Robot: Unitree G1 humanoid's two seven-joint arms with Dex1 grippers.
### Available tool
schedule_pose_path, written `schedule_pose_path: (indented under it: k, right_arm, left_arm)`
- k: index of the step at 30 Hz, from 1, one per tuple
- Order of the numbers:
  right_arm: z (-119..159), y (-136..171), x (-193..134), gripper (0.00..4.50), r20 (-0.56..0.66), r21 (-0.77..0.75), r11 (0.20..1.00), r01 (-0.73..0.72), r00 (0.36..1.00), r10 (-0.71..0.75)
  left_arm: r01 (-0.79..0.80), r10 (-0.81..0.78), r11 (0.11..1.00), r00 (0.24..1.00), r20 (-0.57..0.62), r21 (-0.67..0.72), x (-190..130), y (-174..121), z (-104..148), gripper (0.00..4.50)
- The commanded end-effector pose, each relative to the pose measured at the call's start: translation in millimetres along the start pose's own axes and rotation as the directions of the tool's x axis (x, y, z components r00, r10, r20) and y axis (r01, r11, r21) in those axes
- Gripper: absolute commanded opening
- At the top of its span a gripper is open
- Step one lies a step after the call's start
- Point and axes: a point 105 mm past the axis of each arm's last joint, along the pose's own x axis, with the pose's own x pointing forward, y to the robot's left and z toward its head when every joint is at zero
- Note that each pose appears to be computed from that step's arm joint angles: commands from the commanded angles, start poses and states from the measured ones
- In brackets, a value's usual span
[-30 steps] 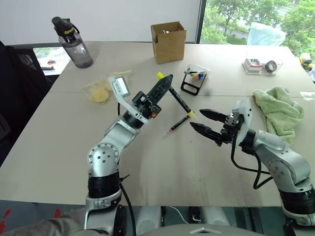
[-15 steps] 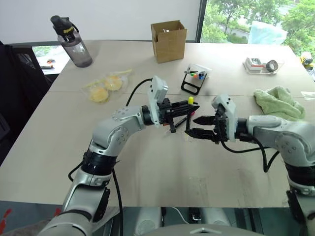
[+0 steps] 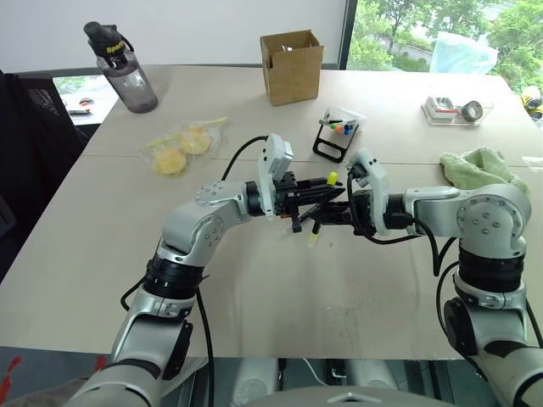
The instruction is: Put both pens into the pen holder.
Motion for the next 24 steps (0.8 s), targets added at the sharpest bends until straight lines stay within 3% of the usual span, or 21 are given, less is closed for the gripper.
schedule_pose_path:
  k: [1, 7, 9, 10, 15, 19, 21, 24]
  right_arm:
    - [14.9, 4.2, -3.9, 0.09, 0.047, -0.018, 1.000, -0.012, 0.999, 0.013]
    - [17.0, 3.7, -3.9, 0.09, 0.046, -0.031, 1.000, 0.000, 0.999, 0.001]
    - [17.3, 3.5, -3.7, 0.09, 0.047, -0.038, 0.999, 0.005, 0.999, -0.003]
    - [17.9, 3.9, -3.7, 0.09, 0.053, -0.048, 0.999, 0.004, 0.999, -0.002]
    - [38.3, -15.4, -14.5, 0.09, 0.170, -0.204, 0.973, 0.109, 0.983, -0.075]
    - [61.3, -44.5, -25.0, 0.09, 0.262, -0.419, 0.868, 0.265, 0.951, -0.164]
    - [83.8, -45.9, -22.3, 0.09, 0.359, -0.591, 0.739, 0.322, 0.926, -0.117]
    - [112.9, -42.5, -12.7, 0.09, 0.469, -0.728, 0.551, 0.409, 0.883, -0.036]
  left_arm:
    - [0.035, -0.036, 0.998, 0.999, 0.022, 0.044, 3.9, -8.9, 8.0, 0.00]
    - [0.033, -0.034, 0.999, 0.999, 0.030, 0.040, 4.6, -10.0, 7.4, 0.00]
    - [0.033, -0.034, 0.999, 0.999, 0.036, 0.038, 4.1, -10.4, 8.2, 0.96]
    - [0.026, -0.028, 0.999, 0.999, 0.044, 0.044, 3.6, -9.9, 9.8, 1.23]
    - [-0.165, 0.150, 0.980, 0.980, 0.132, 0.110, -19.8, 15.1, 31.0, 3.49]
    - [-0.316, 0.298, 0.934, 0.946, 0.129, 0.164, -52.4, 28.3, 38.3, 3.66]
    - [-0.439, 0.421, 0.876, 0.898, 0.130, 0.197, -70.8, 39.2, 40.8, 3.66]
    - [-0.558, 0.546, 0.799, 0.830, 0.119, 0.226, -88.4, 47.5, 41.5, 3.66]
